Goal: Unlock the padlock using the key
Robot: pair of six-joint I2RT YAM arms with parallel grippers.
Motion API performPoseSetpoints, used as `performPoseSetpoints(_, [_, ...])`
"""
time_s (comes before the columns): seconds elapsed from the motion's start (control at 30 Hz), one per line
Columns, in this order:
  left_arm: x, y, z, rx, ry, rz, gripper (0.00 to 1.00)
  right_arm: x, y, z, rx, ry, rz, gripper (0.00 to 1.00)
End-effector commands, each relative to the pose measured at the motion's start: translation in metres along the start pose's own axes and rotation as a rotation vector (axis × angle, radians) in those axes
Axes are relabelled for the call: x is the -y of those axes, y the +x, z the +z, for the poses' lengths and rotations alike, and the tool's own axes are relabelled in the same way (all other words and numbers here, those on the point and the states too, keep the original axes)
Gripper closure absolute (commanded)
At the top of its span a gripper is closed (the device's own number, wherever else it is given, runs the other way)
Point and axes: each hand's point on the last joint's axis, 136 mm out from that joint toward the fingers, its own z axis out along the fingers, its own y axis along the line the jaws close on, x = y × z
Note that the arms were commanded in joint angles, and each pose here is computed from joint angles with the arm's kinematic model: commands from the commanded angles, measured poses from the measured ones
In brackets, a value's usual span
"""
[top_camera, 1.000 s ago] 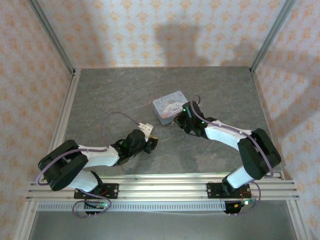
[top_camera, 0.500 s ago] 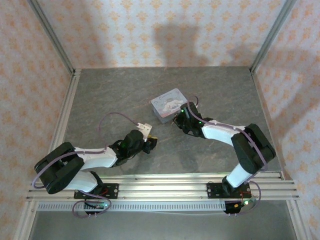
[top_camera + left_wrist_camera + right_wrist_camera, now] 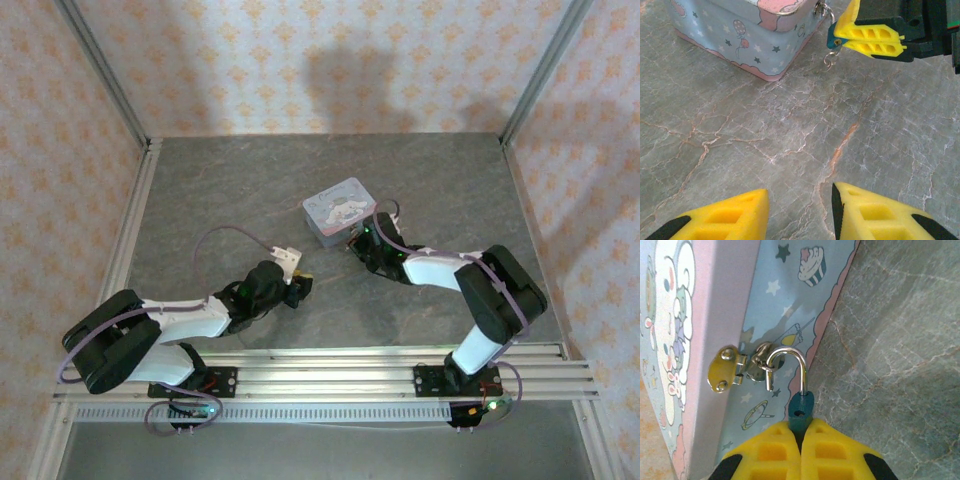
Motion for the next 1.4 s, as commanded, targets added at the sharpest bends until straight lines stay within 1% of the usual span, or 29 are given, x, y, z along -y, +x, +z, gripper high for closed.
performPoseSetpoints(0.0, [-0.007,0.001,-0.003,0.006,-0.028,0.007,0.62,-0.020,-0.015,-0.011,0.075,-0.080,0.018,1.00])
performPoseSetpoints(0.2, [-0.007,0.002,-0.003,0.004,-0.027,0.003,0.62,-0.033,-0.019,-0.014,0.086,-0.120,0.028,1.00])
performPoseSetpoints(0.27, [-0.008,0.003,-0.003,0.004,-0.028,0.004,0.62,-0.034,-0.020,-0.013,0.082,-0.103,0.024,1.00])
performPoseSetpoints(0.4, [-0.008,0.004,-0.004,0.001,-0.028,0.002,0.62,-0.014,-0.020,-0.009,0.080,0.003,0.045,1.00])
performPoseSetpoints(0.6, [-0.011,0.006,-0.006,0.001,-0.038,0.004,0.62,0.002,-0.017,-0.006,0.075,0.048,0.077,1.00])
performPoseSetpoints(0.7, [-0.012,0.007,-0.008,0.002,-0.040,0.002,0.61,0.000,-0.014,-0.004,0.067,0.019,0.085,1.00])
performPoseSetpoints(0.83, [-0.012,0.007,-0.010,0.007,-0.042,0.000,0.61,-0.013,-0.019,-0.008,0.081,-0.050,0.106,1.00])
performPoseSetpoints(0.93, [-0.013,0.007,-0.010,0.009,-0.045,-0.001,0.61,-0.027,-0.026,-0.015,0.110,-0.091,0.113,1.00])
performPoseSetpoints(1.0, [-0.013,0.006,-0.011,0.012,-0.044,-0.003,0.61,-0.033,-0.032,-0.018,0.133,-0.093,0.113,1.00])
performPoseSetpoints(1.07, [-0.013,0.006,-0.011,0.012,-0.043,-0.004,0.61,-0.032,-0.036,-0.019,0.151,-0.051,0.112,1.00])
performPoseSetpoints(1.17, [-0.013,0.006,-0.011,0.014,-0.042,-0.006,0.61,-0.018,-0.039,-0.014,0.160,0.043,0.107,1.00])
performPoseSetpoints(1.27, [-0.013,0.007,-0.012,0.016,-0.044,-0.010,0.61,-0.005,-0.036,-0.007,0.160,0.081,0.135,1.00])
performPoseSetpoints(1.37, [-0.015,0.010,-0.013,0.015,-0.048,-0.008,0.61,-0.003,-0.036,-0.004,0.162,0.088,0.140,1.00])
